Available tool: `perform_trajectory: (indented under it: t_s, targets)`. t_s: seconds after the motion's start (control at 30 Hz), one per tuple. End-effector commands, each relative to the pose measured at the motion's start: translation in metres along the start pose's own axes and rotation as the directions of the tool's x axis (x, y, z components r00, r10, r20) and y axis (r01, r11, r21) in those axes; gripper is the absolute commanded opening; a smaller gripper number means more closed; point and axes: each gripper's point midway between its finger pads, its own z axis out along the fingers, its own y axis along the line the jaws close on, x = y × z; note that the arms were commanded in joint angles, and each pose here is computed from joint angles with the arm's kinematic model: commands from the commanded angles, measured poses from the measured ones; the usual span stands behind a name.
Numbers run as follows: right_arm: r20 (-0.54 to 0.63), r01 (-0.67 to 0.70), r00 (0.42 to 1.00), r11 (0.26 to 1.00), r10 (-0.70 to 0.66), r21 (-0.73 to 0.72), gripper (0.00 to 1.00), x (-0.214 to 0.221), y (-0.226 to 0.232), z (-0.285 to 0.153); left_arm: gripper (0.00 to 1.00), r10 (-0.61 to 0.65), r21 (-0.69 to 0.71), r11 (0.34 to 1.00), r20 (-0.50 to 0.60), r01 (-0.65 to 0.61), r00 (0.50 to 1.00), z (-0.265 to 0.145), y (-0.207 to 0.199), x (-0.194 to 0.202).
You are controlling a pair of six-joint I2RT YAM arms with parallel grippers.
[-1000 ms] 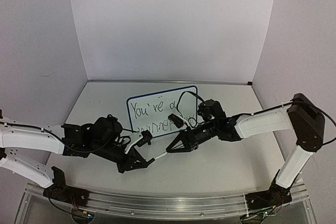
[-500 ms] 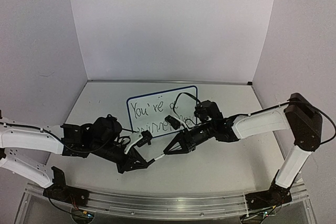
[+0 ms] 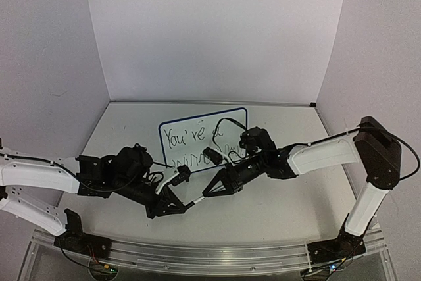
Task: Write a sentence on the whiteboard
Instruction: Insert the whiteboard marker without the cap into the whiteboard marker.
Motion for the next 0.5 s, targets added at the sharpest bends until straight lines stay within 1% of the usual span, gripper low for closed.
perform_trajectory:
  t_s: [0.0,0.2,0.37,0.47]
  targets:
    - [-0.028,0.078,0.996,0.995,-0.080,-0.058,0.00,0.000,0.021,0.011,0.00,0.050,0.039,0.998,0.161,-0.057,0.986,-0.006,-0.015,-0.052]
    - [-0.033,0.095,0.995,0.993,-0.097,-0.071,0.00,0.002,0.027,0.010,0.00,0.047,0.071,0.996,0.197,-0.063,0.979,-0.008,-0.022,-0.064]
    - [-0.031,0.108,0.993,0.991,-0.110,-0.076,0.00,0.003,0.033,0.010,0.00,0.041,0.096,0.993,0.207,-0.062,0.977,-0.009,-0.028,-0.070]
    - [-0.032,0.114,0.993,0.990,-0.117,-0.078,0.00,0.004,0.036,0.009,0.00,0.049,0.101,0.992,0.236,-0.075,0.970,-0.010,-0.030,-0.079]
